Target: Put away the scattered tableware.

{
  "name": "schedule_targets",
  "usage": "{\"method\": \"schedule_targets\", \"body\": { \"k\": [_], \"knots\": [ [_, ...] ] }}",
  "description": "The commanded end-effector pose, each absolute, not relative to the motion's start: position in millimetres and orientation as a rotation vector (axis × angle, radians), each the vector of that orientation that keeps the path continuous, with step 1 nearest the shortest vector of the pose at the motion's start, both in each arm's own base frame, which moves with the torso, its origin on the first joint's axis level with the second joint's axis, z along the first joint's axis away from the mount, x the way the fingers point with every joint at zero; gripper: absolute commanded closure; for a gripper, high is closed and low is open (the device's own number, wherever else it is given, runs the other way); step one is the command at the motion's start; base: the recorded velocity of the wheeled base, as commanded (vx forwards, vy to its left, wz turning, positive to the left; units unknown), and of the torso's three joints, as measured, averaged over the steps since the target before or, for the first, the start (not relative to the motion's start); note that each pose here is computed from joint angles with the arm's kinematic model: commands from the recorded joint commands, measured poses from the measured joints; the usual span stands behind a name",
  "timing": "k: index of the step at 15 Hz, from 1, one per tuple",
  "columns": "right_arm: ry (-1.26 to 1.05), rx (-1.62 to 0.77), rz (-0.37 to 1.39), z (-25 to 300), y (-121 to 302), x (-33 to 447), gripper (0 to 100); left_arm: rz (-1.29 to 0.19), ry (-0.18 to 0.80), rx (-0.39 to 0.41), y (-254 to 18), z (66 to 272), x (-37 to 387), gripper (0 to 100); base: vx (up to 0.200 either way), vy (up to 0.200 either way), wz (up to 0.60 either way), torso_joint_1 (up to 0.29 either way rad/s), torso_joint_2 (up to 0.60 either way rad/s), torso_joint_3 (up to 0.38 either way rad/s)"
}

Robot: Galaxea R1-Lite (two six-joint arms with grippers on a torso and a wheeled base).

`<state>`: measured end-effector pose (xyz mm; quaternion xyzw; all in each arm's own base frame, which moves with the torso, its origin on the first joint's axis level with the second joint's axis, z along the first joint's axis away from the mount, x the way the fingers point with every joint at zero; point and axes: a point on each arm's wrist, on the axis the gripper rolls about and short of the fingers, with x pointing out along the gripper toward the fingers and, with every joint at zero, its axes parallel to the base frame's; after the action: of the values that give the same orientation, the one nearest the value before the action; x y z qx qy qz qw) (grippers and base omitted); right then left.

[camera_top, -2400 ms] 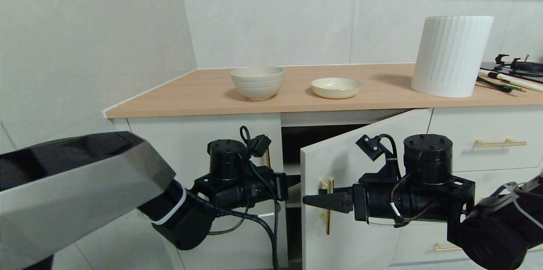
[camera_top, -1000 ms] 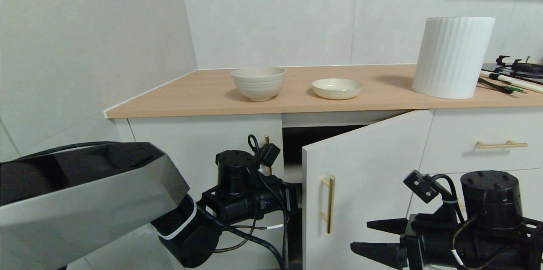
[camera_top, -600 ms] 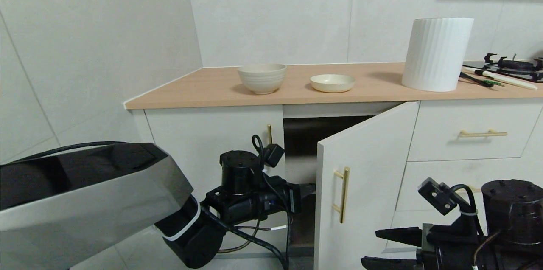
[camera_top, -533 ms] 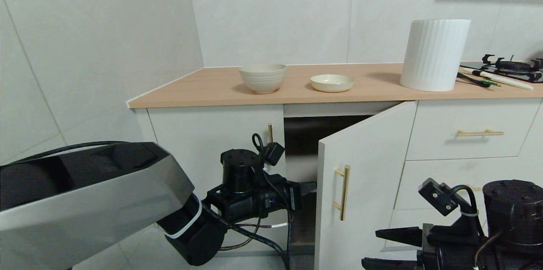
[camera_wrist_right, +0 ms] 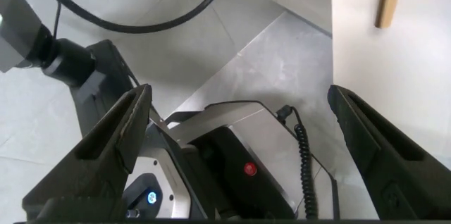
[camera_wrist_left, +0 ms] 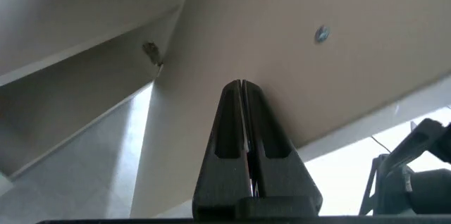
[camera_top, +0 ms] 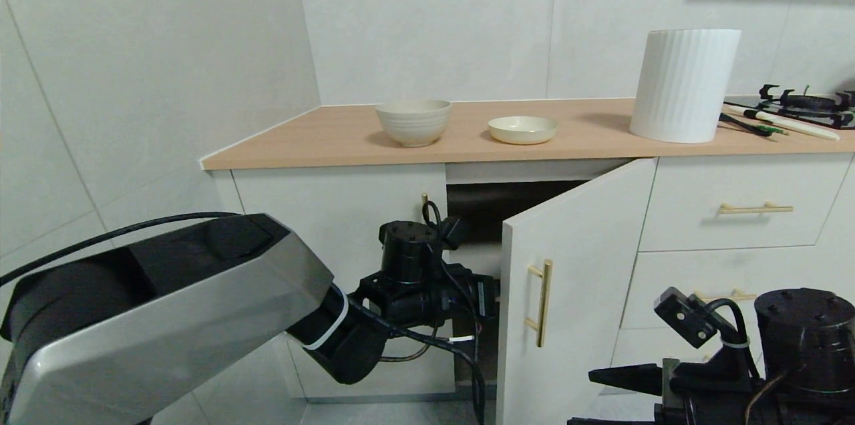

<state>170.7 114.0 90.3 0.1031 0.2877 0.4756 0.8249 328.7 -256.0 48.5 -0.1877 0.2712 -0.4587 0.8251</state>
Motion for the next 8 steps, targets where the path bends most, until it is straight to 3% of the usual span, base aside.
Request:
{"method": "schedule_targets", "body": {
  "k": [1,2,8],
  "knots": [
    [0.613,0.219,1.011,90,114,171,0,-0.981,0.57,-0.401,-259,51,330,100,-0.2,0.0,0.0,0.012,0.0,-0.007],
    [0.611,0.219,1.012,90,114,171,0,-0.981,0.57,-0.401,-261,52,332,100,-0.2,0.0,0.0,0.022,0.01,0.002],
    [0.614,0.215,1.025,90,116,169,0,-0.978,0.577,-0.402,-268,53,342,100,0.0,0.0,0.0,0.0,0.0,0.0]
  ]
}}
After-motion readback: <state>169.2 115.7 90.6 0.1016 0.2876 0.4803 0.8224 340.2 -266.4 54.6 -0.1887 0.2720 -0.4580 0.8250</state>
